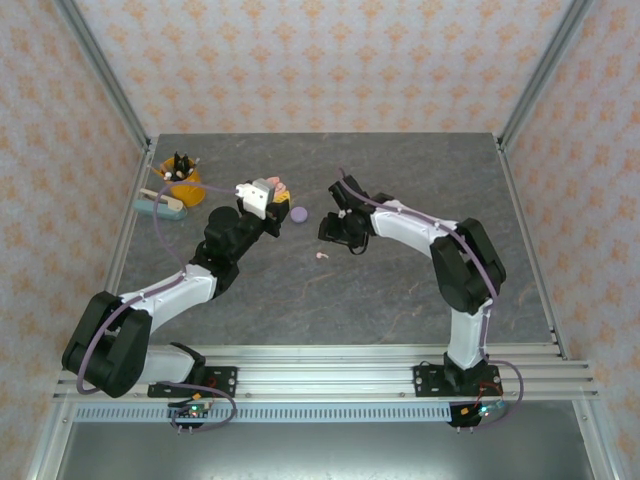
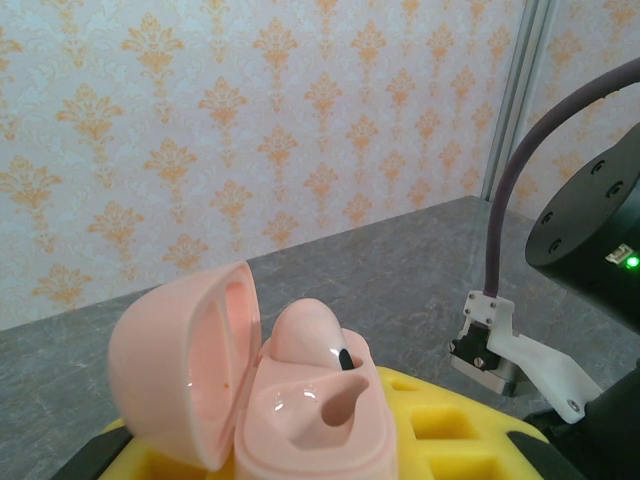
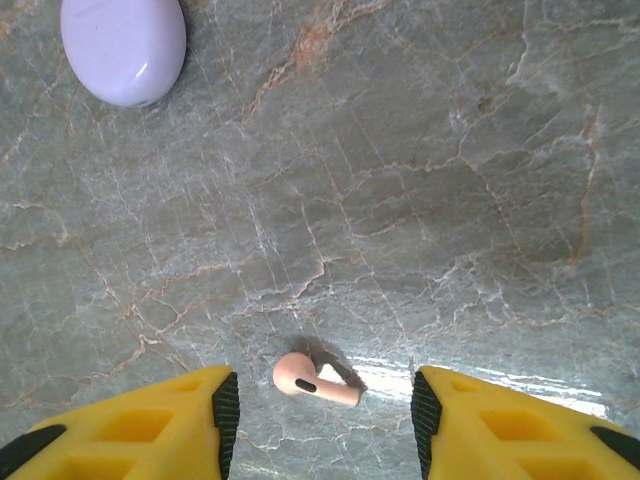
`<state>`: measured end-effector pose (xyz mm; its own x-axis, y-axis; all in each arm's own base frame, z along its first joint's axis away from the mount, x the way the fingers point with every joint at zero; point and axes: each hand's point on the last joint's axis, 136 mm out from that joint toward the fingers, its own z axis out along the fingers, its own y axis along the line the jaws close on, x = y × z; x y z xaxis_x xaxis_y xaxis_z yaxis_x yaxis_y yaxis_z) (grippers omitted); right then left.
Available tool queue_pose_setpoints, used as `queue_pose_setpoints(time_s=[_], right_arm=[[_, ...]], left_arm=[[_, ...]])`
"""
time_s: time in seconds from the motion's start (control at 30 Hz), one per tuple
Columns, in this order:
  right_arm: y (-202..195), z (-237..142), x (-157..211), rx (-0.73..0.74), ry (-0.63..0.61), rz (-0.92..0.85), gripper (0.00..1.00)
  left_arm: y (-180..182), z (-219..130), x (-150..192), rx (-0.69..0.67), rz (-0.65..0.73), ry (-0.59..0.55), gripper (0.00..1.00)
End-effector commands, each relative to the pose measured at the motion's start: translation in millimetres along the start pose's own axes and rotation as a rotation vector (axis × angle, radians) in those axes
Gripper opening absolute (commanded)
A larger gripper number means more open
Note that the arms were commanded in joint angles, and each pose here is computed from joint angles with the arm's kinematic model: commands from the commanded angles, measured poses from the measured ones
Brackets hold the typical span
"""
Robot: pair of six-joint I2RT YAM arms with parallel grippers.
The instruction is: Insert the wireless bluetooth earbuds into the charging case
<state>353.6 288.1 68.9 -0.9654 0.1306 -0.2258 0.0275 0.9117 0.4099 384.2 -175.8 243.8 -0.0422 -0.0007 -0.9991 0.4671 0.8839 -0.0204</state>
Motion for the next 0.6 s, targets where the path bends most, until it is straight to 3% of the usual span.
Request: queue_pose_setpoints(time_s=[0.0, 0.57], right_arm=[[-4, -1, 11, 0.044, 0.005, -0.01, 0.51], [-1, 15, 25, 0.104, 0.048, -0.03, 0.5]], left_arm=[[5, 2, -7, -0.011, 0.013, -0.02, 0.0], [4, 1, -10, -0.005, 0.021, -0.013, 0.0]])
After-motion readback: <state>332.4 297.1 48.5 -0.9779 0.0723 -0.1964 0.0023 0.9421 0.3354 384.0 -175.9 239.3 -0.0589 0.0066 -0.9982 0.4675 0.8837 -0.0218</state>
